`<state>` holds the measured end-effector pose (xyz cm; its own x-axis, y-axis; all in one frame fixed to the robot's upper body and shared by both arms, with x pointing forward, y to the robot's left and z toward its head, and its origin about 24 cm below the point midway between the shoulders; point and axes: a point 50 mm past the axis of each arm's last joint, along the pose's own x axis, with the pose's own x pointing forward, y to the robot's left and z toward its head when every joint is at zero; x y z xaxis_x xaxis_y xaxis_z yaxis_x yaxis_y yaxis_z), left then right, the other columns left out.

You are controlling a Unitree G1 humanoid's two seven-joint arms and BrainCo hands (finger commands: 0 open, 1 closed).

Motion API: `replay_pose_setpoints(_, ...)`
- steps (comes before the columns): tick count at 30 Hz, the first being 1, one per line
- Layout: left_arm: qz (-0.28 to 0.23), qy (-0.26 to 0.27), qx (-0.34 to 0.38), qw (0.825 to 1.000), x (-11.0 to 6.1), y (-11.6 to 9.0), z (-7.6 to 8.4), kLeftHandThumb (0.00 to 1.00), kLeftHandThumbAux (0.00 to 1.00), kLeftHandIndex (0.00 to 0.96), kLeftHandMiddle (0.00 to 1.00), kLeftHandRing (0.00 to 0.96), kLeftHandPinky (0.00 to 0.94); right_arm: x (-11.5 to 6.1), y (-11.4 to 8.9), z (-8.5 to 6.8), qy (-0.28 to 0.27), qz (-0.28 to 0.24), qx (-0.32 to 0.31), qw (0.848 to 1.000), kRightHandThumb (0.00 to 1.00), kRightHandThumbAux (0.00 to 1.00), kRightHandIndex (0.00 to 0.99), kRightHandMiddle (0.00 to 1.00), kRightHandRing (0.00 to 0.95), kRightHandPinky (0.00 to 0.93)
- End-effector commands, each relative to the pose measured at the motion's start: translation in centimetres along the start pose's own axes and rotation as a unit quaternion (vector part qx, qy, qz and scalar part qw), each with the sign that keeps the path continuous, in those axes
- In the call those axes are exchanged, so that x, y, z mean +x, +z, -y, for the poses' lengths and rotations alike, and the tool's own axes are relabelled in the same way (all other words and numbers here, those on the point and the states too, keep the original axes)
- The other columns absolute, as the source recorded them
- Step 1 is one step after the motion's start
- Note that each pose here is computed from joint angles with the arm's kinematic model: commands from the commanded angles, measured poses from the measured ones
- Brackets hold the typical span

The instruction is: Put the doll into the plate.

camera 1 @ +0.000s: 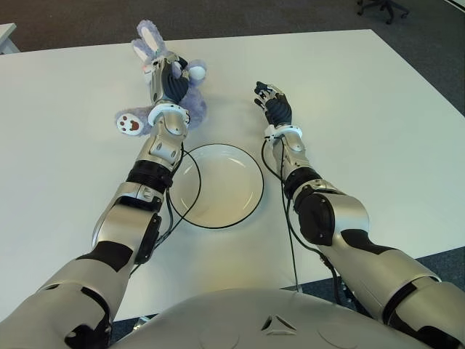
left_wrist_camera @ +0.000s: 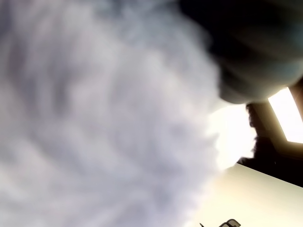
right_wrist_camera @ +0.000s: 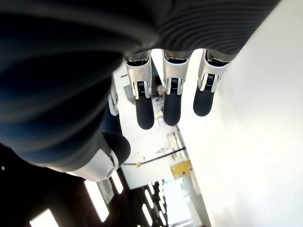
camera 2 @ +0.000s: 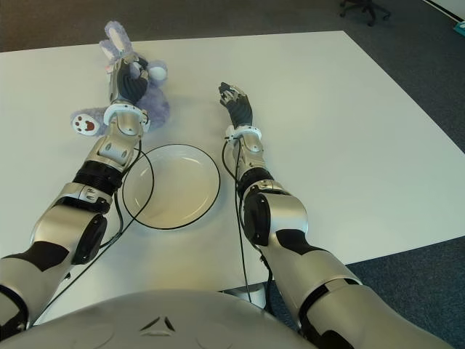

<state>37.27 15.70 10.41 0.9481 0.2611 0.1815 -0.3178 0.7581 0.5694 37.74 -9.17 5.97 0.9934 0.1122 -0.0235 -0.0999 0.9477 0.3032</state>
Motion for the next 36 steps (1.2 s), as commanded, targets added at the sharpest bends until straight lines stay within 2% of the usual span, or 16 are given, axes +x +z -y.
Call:
replay_pose_setpoints(1,-0.04,-0.027,0.004,0.999,-0.82,-1.75,0.84,0.728,0.693,0.445,0.808,0.814,0.829,-1.54,-3.44,0.78,-0.02,-0.071,0.009,0.997,0.701,0.729,0.401,0.175,0.133,0.127)
replay_pose_setpoints(36,-0.028,-0.034,-0.013,0.999,-0.73,-1.74,0.93,0.73,0.694,0.444,0.828,0.841,0.848,-1.4,-3.25,0.63,-0.011,-0.07,0.004,0.997,0.702,0.732,0.4,0.175,0.13,0.143)
